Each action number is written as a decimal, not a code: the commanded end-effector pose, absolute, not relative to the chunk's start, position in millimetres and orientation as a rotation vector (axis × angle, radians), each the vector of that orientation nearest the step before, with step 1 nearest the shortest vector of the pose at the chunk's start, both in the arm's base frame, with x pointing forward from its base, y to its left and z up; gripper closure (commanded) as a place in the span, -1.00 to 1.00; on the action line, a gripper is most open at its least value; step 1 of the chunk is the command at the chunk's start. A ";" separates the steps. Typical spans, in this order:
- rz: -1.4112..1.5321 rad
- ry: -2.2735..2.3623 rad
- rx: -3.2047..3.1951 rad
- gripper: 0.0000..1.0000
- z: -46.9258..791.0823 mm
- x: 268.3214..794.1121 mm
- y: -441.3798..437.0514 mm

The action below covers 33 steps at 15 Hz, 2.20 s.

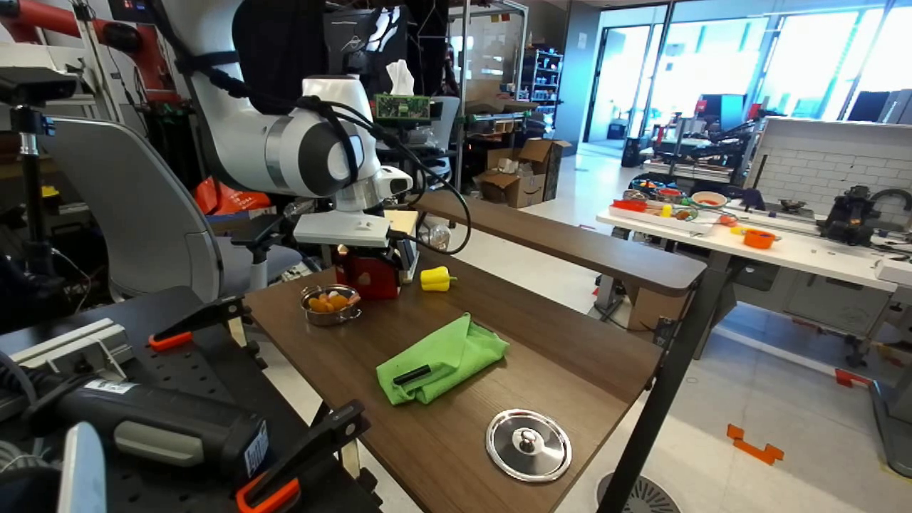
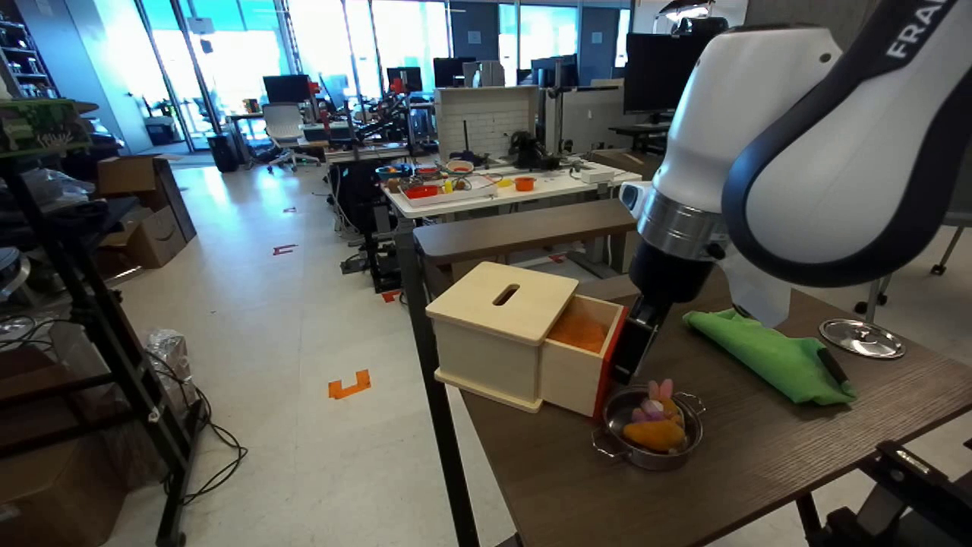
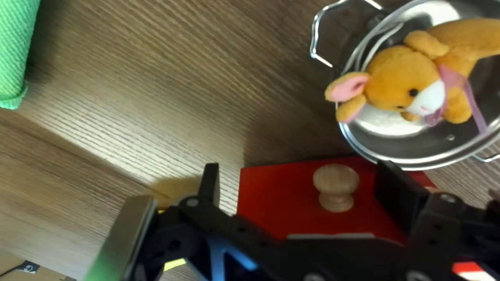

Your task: Close the small drawer

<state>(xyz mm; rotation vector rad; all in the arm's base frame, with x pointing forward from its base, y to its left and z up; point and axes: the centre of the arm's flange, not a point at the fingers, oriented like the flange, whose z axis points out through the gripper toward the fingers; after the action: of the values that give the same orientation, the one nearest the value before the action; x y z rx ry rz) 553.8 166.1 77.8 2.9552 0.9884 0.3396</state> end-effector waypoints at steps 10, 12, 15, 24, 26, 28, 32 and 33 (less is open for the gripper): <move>0.323 1.030 2.938 0.87 61.6 562.9 188.6; 0.320 1.034 2.934 1.00 60.9 561.8 190.2; 0.318 1.033 2.930 0.96 60.1 560.9 190.3; 0.368 1.019 2.922 0.96 77.0 578.9 200.4; 0.370 1.019 2.920 0.96 79.8 583.6 204.6; 0.339 1.013 2.922 0.96 77.3 589.4 206.1; 0.284 1.005 2.927 0.96 69.9 602.0 208.4; 0.275 1.005 2.929 0.96 68.6 606.2 209.7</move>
<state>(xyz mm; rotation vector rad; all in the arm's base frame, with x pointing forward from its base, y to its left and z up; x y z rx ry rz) 576.9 207.3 71.7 2.9282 1.0502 0.2707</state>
